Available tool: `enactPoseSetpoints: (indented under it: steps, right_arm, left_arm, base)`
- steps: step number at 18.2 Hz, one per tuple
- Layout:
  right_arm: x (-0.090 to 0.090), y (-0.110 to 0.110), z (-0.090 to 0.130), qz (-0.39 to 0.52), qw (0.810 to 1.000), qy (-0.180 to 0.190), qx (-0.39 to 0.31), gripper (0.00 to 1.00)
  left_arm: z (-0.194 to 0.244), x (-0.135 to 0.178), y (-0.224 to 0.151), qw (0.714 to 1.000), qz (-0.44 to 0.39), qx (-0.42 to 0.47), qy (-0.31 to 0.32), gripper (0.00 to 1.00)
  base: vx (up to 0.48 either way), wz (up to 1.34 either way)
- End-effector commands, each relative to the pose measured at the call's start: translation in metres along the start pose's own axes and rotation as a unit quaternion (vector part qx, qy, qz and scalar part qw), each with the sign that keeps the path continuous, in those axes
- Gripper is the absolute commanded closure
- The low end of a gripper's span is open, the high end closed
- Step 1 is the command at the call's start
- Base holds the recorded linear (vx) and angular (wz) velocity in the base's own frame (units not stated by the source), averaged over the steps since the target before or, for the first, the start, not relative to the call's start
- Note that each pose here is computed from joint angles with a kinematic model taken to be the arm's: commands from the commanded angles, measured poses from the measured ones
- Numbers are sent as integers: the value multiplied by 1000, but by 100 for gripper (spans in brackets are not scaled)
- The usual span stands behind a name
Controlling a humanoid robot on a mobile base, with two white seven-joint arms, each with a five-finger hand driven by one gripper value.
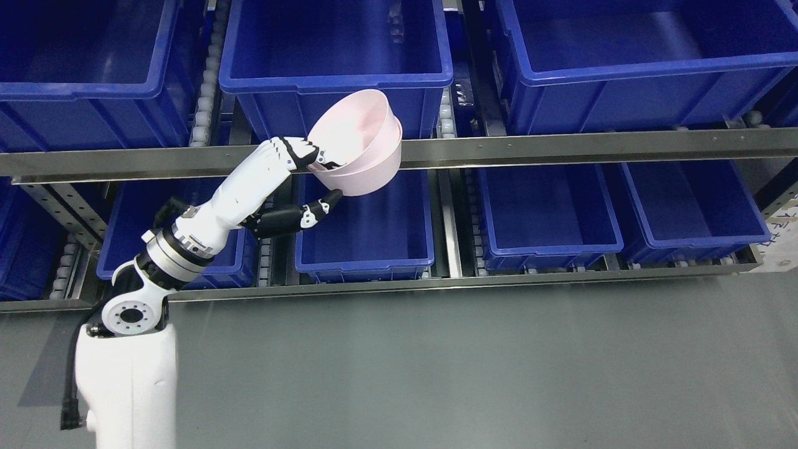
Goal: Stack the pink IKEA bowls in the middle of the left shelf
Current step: 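Hold the stacked bowls up while the robot turns toward the blue bins, then lower the stacked bowls into the middle upper blue bin and release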
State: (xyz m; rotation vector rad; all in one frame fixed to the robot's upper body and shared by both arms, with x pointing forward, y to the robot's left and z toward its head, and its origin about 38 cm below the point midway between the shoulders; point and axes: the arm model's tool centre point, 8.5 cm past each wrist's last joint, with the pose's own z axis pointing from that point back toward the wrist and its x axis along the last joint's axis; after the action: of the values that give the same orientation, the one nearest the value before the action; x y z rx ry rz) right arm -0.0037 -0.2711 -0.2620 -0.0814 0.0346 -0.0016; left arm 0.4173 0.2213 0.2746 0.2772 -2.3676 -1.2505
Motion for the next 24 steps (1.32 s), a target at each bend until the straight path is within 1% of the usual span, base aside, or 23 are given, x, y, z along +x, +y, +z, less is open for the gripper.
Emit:
enactPoseSetpoints:
  steps: [1,4,8,10,14,17,20,24]
  right_arm:
    - [-7,-11,-1,-6,1000,-2,-9,0]
    - [-7,-11,-1,-6,1000,-3,-9,0]
    - [-7,-11,-1,-5,1000,-2,-9,0]
    - [-7,-11,-1,-5,1000,-2,-9,0]
    - [-7,-11,-1,-6,1000,-2,-9,0]
    - [-7,-11,-1,-5,1000,-2,-9,0]
    - [-7,-11,-1,-5,1000,-2,-9,0]
    - [-7,-11,-1,-6,1000,-3,-9,0]
  left_arm:
    - [-34,8,15,999,-24,-16,-41,97]
    - [-58,9,34,997,-40,-12,-62,97]
    - [-58,-9,30,999,-17,-14,-44,96]
    - [-64,-18,53,998,-36,-16,-40,96]
    - [-59,-33,98,997,-79,-21,-14,96]
    - [-58,-34,128,994,-110,-23,-9,96]
    - [-51,-37,135,992,-119,-31,1,96]
    - [-35,-49,145,991,-127,-44,28,96]
  base:
    - [4,-29]
    - [1,-18]
    - [4,-5]
    - [21,-7]
    - [20,53]
    - [27,60]
    - [38,62]
    - [40,74]
